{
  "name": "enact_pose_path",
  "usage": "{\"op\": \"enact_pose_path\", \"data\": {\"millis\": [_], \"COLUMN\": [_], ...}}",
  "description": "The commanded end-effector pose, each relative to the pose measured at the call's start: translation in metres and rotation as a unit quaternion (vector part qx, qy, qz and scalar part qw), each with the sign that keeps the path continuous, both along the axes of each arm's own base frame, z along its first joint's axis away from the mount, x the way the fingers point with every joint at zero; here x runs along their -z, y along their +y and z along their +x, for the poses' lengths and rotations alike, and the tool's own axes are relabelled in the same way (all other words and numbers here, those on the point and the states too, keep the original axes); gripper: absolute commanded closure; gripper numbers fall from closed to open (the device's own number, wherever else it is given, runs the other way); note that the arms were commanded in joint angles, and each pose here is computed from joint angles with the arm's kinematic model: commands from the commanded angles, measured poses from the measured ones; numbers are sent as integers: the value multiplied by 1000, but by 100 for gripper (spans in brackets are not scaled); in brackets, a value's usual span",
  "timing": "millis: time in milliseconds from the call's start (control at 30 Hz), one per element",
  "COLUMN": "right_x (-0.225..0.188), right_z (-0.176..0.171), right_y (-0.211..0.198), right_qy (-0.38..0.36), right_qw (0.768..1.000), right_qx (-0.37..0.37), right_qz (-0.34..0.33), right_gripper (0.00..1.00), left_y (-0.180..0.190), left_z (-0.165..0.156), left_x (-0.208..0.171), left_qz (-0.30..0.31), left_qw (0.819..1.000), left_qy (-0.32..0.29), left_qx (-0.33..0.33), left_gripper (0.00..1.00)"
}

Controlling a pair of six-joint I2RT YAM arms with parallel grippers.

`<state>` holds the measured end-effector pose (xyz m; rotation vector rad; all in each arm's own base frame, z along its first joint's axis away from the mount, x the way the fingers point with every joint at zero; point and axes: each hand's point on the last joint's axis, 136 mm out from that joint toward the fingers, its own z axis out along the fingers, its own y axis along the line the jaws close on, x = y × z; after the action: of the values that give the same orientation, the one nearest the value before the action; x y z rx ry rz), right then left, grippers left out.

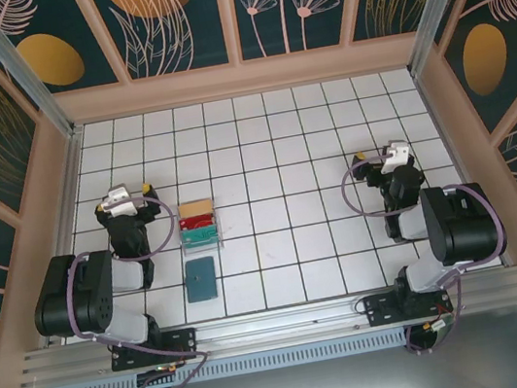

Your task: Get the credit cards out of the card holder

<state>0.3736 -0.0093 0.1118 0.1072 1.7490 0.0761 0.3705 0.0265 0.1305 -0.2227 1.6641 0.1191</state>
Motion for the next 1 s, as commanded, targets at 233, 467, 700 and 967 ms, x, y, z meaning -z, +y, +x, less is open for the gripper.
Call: {"op": "enact_pose_path", "data": {"millis": [233,467,700,967], "right_x": [-9,-9,-9,-9], "right_z": [5,5,5,5], "right_y": [2,2,2,2], "right_qy": [-14,-15,-14,-15], "right_qw": [1000,1000,1000,1000], "right_qx": [-8,-9,-9,-9], "right_qz": [3,3,3,3], "right_gripper": [1,1,1,1], "left_y": [-1,0,0,1], "left_z": [1,1,1,1], "left_x": [-8,-8,-7,-9], "left_qz": [1,1,1,1], "left_qw": [1000,1000,1000,1000], "left_qy": [-17,-17,-15,-17], "left_qx": [5,4,4,1], "left_gripper": [1,1,1,1]}}
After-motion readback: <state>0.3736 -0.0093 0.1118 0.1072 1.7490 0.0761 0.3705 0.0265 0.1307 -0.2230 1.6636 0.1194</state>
